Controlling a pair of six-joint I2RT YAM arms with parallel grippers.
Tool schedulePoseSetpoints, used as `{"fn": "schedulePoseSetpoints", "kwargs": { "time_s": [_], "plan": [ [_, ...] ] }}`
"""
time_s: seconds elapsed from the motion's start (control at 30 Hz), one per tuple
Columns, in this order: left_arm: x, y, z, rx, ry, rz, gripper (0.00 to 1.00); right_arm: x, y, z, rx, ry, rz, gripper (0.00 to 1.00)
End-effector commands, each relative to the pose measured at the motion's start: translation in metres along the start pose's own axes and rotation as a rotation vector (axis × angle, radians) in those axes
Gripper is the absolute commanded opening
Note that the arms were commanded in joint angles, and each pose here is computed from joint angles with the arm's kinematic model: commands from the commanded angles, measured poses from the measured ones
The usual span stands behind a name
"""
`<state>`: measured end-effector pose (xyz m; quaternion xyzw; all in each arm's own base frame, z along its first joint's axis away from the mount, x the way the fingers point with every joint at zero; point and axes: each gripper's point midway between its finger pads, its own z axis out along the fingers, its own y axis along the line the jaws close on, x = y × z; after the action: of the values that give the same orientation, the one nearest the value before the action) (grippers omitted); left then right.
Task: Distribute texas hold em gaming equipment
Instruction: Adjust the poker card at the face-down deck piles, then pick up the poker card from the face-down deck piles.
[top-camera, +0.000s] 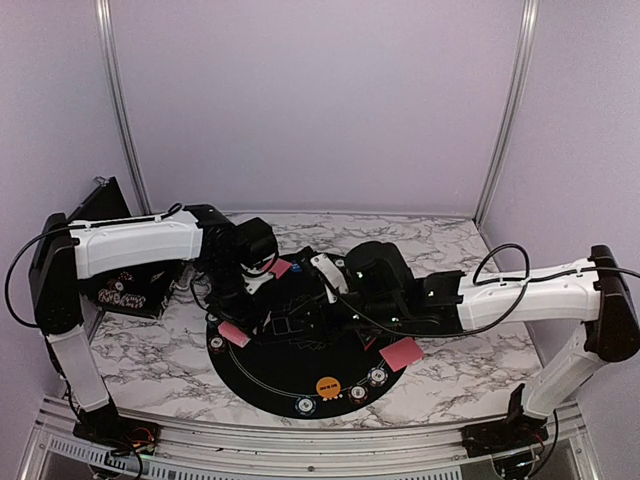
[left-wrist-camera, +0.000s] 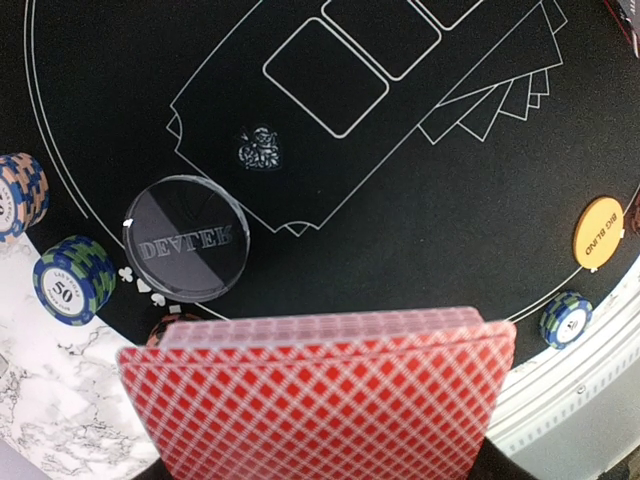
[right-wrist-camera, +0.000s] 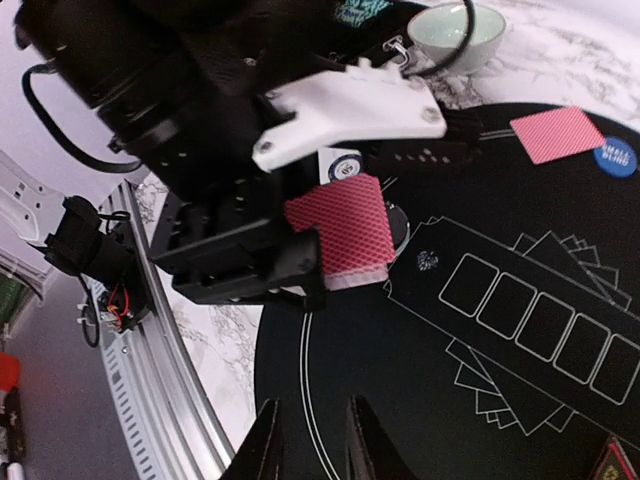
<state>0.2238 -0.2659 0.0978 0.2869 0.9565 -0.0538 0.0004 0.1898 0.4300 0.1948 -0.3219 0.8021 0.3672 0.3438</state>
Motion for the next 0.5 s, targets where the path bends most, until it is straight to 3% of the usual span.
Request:
{"fn": "schedulePoseSetpoints", "kwargs": {
  "time_s": [0.0, 0.27, 0.47],
  "plan": [
    [0.009, 0.005, -0.018, -0.018, -0.032, 0.009, 0.58, -0.012, 0.000, -0.006, -0.230, -0.022, 0.204, 0.23],
    [0.017, 0.006, -0.024, -0.016, -0.053, 0.037, 0.58, -0.022, -0.033, 0.017, -0.355, 0.046, 0.408, 0.36],
    [0.019, 0.002, -0.029, -0.003, -0.063, 0.073, 0.58, -0.018, -0.043, 0.042, -0.506, 0.163, 0.506, 0.40]
  ]
}}
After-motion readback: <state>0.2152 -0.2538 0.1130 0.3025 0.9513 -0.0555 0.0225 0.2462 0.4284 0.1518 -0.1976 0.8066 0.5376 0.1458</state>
